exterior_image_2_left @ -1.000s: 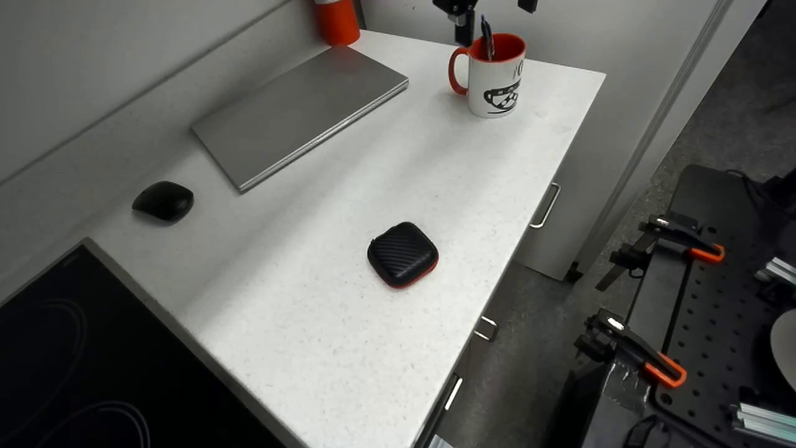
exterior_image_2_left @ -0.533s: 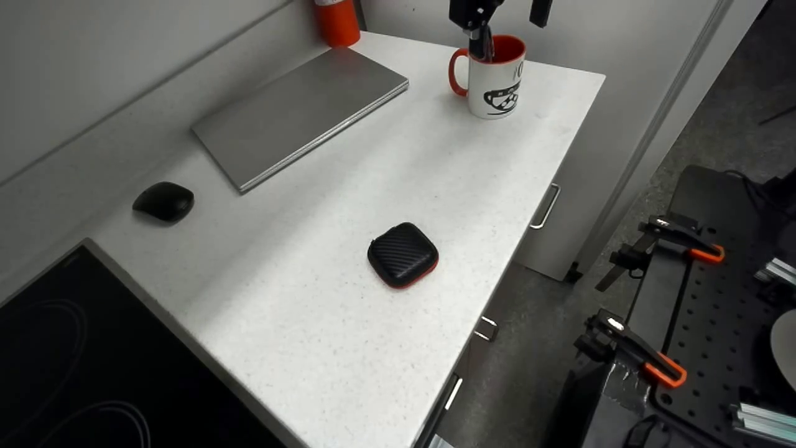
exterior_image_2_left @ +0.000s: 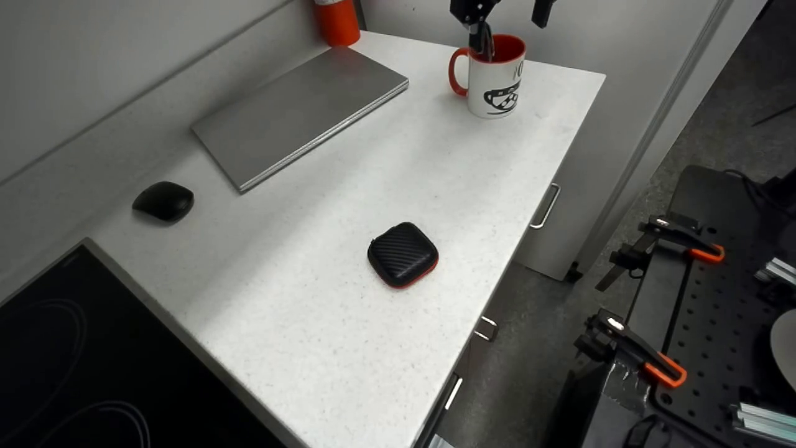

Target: Take the pen out of the mug and put it on the counter

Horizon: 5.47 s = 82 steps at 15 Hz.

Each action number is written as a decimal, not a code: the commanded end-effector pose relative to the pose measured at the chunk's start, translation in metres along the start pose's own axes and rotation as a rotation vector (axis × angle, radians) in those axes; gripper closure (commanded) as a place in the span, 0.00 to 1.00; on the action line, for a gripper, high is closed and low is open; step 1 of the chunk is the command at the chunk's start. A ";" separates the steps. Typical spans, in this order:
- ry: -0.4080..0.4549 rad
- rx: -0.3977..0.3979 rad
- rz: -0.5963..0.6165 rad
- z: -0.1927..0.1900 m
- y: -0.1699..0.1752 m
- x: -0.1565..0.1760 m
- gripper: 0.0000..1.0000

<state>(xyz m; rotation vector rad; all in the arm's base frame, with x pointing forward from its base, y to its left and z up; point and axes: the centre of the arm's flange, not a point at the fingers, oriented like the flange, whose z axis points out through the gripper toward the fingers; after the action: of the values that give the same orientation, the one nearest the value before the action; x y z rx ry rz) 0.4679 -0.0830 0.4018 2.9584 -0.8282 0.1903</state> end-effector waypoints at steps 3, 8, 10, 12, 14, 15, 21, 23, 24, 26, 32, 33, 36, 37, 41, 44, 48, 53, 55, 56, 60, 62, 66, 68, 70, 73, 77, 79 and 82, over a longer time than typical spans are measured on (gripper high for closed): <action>0.066 0.046 0.171 0.018 0.019 0.035 0.00; 0.122 0.081 0.250 0.030 0.022 0.043 0.00; 0.161 0.098 0.275 0.033 0.022 0.046 0.00; 0.197 0.115 0.290 0.035 0.022 0.048 0.00; 0.229 0.124 0.295 0.038 0.023 0.051 0.00; 0.243 0.129 0.293 0.041 0.023 0.052 0.00; 0.284 0.117 0.292 0.053 0.032 0.054 0.00; 0.292 0.107 0.290 0.054 0.037 0.050 0.00; 0.298 0.104 0.286 0.052 0.039 0.047 0.00; 0.308 0.101 0.279 0.050 0.042 0.044 0.01; 0.304 0.108 0.266 0.048 0.042 0.038 0.57; 0.303 0.109 0.266 0.048 0.042 0.037 0.64; 0.305 0.112 0.270 0.045 0.045 0.035 0.87; 0.306 0.114 0.271 0.044 0.045 0.035 0.95; 0.307 0.115 0.276 0.043 0.046 0.036 0.96; 0.309 0.104 0.281 0.034 0.048 0.036 0.96; 0.371 0.102 0.287 -0.006 0.051 0.035 0.96; 0.430 0.121 0.271 -0.053 0.049 0.033 0.96; 0.403 0.159 0.223 -0.064 0.034 0.027 0.96; 0.388 0.171 0.197 -0.064 0.021 0.025 0.96; 0.289 0.184 0.066 -0.046 -0.035 0.015 0.96; 0.243 0.157 0.000 -0.025 -0.061 0.014 0.96; 0.139 0.105 -0.131 0.027 -0.098 0.019 0.96; 0.086 0.085 -0.188 0.050 -0.110 0.025 0.96; 0.035 0.059 -0.236 0.066 -0.117 0.031 0.96; -0.037 0.028 -0.277 0.088 -0.129 0.048 0.96; -0.065 -0.014 -0.283 0.101 -0.137 0.065 0.96; -0.069 -0.012 -0.286 0.106 -0.139 0.072 0.96; -0.052 -0.012 -0.305 0.115 -0.137 0.075 0.96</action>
<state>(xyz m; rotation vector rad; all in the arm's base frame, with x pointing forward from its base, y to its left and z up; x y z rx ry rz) 0.5991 -0.0120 0.2992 3.0394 -0.4169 0.1028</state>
